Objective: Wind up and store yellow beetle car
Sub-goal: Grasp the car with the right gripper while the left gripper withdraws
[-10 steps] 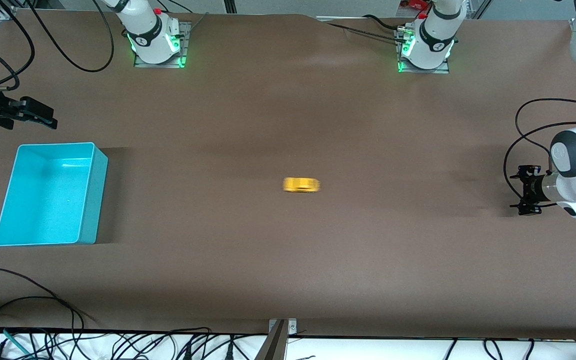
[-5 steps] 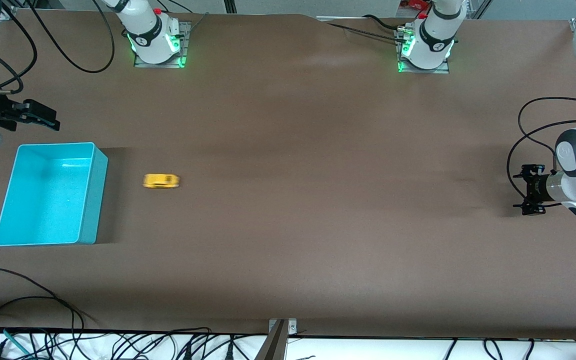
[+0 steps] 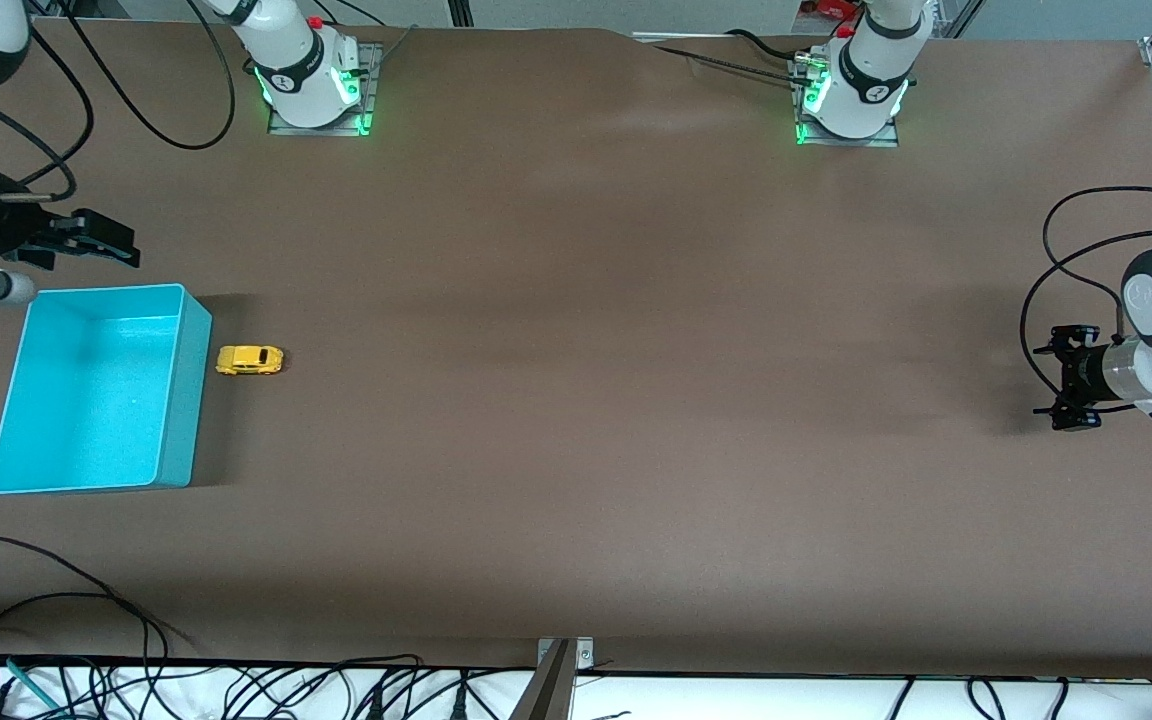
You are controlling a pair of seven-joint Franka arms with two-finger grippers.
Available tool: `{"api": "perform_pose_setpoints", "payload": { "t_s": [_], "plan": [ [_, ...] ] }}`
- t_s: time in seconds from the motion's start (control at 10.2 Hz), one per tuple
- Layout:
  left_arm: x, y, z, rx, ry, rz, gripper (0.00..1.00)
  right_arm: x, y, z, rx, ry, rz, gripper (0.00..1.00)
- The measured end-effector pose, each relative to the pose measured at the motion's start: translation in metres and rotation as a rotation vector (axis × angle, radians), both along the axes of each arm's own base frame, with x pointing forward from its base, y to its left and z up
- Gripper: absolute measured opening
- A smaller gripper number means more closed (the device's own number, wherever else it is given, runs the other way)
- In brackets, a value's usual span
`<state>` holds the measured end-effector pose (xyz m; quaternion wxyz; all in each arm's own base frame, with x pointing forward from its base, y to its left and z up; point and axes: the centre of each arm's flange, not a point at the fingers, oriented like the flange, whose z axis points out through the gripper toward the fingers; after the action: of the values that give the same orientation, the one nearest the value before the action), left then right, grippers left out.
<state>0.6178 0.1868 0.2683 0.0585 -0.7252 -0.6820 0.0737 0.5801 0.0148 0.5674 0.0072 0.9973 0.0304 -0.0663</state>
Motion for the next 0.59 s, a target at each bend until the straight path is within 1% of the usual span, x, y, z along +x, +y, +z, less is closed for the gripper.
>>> {"api": "perform_pose_setpoints", "payload": {
  "t_s": [0.2,0.29,0.39,0.49,0.59],
  "plan": [
    [0.005,-0.014,0.006,0.002,-0.008,-0.023,1.0,0.008,0.015,-0.029,-0.005,0.05,0.023,1.0],
    [0.008,-0.024,0.015,0.005,-0.019,-0.039,1.0,0.014,0.017,-0.049,-0.008,0.067,0.026,1.0],
    [0.01,-0.034,0.028,0.008,-0.026,-0.056,1.0,0.021,0.016,-0.066,-0.01,0.063,0.022,1.0],
    [0.01,-0.045,0.044,0.008,-0.026,-0.082,1.0,0.025,0.011,-0.077,-0.015,0.056,-0.007,1.0],
    [0.008,-0.055,0.062,0.007,-0.027,-0.113,1.0,0.026,0.003,-0.083,-0.025,0.05,-0.074,1.0]
  ]
}}
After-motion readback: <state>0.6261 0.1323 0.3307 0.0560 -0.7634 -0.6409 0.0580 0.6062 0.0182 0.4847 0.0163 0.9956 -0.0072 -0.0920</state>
